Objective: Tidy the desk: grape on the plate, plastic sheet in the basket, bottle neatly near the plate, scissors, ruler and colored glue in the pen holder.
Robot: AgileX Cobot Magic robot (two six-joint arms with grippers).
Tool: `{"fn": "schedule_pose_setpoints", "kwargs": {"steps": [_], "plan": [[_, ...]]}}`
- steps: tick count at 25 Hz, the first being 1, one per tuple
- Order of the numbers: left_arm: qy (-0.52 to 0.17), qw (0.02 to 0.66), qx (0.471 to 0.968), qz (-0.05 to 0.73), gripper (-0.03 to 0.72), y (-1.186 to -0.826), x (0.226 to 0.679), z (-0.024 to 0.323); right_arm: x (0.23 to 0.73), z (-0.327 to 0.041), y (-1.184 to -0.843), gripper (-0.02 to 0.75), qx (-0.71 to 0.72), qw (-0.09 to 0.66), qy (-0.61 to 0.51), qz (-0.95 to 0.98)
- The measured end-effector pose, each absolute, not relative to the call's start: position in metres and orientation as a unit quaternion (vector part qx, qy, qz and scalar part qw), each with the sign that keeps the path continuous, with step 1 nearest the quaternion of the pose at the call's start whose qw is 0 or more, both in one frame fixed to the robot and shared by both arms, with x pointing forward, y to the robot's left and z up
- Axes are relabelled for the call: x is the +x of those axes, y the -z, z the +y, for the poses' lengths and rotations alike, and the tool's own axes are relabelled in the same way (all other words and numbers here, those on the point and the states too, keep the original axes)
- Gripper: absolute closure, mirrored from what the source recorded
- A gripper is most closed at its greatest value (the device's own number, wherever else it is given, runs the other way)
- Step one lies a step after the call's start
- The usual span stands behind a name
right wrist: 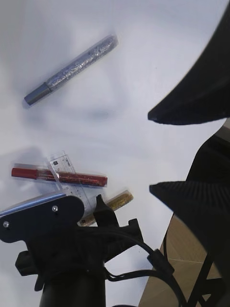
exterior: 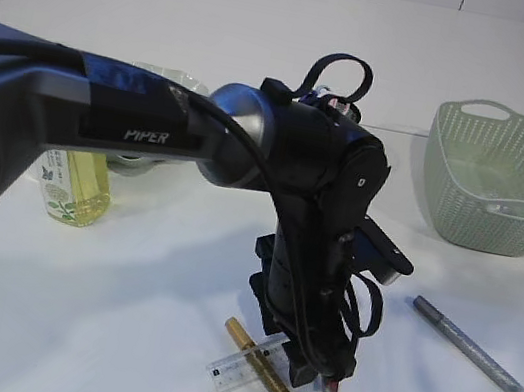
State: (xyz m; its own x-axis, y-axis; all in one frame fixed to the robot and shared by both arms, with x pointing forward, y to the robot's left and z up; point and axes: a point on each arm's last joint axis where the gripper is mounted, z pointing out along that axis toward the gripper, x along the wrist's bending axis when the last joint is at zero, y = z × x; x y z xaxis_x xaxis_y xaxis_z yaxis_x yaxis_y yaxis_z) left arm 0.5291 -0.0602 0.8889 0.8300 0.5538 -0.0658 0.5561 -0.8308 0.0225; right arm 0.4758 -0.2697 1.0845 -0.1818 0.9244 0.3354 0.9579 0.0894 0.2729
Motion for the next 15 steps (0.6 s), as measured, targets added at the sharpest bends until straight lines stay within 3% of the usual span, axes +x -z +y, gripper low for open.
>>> {"fn": "schedule_pose_setpoints", "kwargs": {"steps": [15], "plan": [[0.021, 0.020, 0.958, 0.287, 0.232, -0.8815, 0.5311, -0.0607, 0.4758, -0.2697, -1.0845, 0.415, -0.637, 0.038, 0.218, -0.739]]}}
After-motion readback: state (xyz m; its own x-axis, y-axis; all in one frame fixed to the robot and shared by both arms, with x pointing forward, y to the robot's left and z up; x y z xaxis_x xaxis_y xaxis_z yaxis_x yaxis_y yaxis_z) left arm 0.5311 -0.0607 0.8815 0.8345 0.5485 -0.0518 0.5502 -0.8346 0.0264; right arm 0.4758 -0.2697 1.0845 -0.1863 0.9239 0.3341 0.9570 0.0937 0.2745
